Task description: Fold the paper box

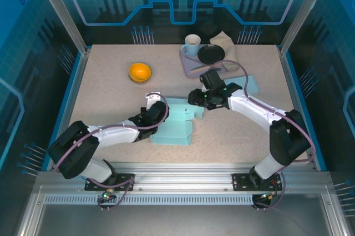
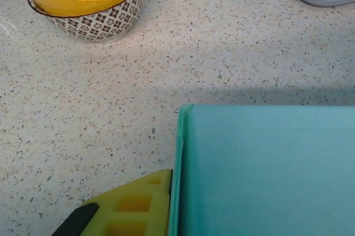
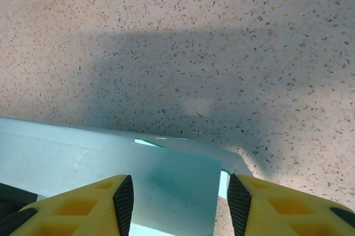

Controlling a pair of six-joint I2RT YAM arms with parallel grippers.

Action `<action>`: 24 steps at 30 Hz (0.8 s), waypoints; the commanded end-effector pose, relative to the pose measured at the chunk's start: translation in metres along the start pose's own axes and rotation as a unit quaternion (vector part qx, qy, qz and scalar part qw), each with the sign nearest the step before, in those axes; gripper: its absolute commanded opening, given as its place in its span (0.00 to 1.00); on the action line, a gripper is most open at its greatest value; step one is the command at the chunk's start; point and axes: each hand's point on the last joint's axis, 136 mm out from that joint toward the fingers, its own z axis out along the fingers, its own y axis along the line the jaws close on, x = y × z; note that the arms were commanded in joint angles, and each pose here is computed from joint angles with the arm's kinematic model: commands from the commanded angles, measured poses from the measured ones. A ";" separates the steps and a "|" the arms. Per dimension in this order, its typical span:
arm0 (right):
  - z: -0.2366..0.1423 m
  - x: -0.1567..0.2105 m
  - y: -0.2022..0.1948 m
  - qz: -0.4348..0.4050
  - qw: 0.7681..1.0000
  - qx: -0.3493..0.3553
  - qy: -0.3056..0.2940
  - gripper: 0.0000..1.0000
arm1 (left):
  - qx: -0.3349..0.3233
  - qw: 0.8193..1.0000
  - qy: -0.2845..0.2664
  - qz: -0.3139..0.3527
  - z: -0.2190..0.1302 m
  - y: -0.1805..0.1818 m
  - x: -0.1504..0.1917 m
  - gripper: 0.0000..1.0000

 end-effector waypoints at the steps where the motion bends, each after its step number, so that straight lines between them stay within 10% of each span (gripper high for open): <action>1: -0.004 0.016 -0.011 0.020 0.999 0.009 0.024 0.51 | 0.000 0.998 -0.030 -0.061 0.000 -0.005 -0.023 0.14; 24: 0.036 0.019 -0.009 -0.050 0.995 0.017 0.087 0.40 | 0.074 0.994 -0.028 -0.079 -0.005 -0.028 -0.024 0.14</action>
